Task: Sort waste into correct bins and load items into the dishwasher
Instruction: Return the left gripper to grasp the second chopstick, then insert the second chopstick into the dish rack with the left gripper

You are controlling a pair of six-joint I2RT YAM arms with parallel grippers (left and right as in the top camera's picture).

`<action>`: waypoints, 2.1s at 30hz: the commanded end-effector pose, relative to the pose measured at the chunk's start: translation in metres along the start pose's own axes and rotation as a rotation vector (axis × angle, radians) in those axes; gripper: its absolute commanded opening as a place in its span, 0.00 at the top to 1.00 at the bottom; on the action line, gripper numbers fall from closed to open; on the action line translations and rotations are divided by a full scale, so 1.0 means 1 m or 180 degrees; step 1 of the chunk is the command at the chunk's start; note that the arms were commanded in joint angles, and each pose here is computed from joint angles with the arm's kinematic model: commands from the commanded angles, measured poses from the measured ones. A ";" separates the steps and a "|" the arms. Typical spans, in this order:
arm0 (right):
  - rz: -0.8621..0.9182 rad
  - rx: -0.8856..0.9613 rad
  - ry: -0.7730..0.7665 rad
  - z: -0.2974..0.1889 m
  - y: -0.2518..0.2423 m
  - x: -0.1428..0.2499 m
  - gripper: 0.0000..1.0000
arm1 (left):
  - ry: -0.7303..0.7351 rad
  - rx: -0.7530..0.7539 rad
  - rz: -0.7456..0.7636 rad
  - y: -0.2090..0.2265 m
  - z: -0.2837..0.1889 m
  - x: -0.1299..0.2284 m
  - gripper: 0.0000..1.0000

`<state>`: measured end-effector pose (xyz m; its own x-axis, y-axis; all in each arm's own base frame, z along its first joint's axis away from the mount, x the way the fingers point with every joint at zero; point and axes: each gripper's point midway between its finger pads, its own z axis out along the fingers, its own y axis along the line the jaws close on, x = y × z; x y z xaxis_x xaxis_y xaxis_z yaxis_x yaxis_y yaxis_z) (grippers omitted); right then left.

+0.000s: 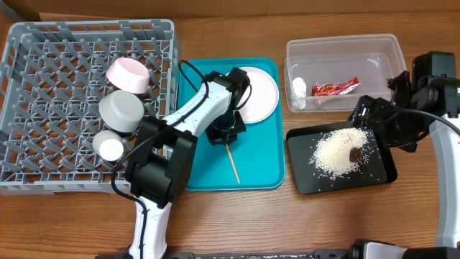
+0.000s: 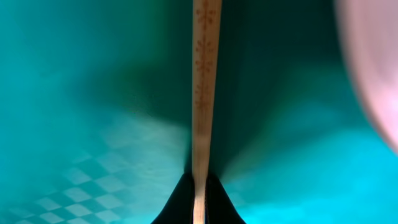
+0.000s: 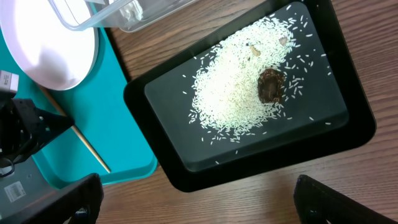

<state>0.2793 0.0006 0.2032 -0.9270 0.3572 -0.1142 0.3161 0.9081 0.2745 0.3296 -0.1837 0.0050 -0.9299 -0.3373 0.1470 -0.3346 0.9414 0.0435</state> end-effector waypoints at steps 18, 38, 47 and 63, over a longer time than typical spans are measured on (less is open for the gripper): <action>-0.0014 -0.0012 -0.0065 -0.005 0.001 -0.002 0.00 | -0.1085 0.0342 0.0189 0.071 -0.133 -0.058 0.96; -0.0013 -0.0014 -0.0065 -0.005 0.001 -0.002 0.00 | -0.1650 -0.0217 0.1205 0.143 -0.170 -0.104 0.96; -0.0013 -0.0013 -0.0064 -0.005 0.001 -0.002 0.00 | -0.1375 -0.0280 0.1204 0.140 -0.137 -0.112 0.96; -0.0013 -0.0014 -0.0065 -0.005 0.001 -0.002 0.00 | -0.1281 -0.0216 0.1214 0.133 -0.125 -0.113 0.73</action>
<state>0.2793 0.0006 0.2032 -0.9269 0.3575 -0.1141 0.3164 0.9080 0.2746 0.4060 -0.0152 0.1160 -0.9753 0.0539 -0.2140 0.0231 0.9894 0.1435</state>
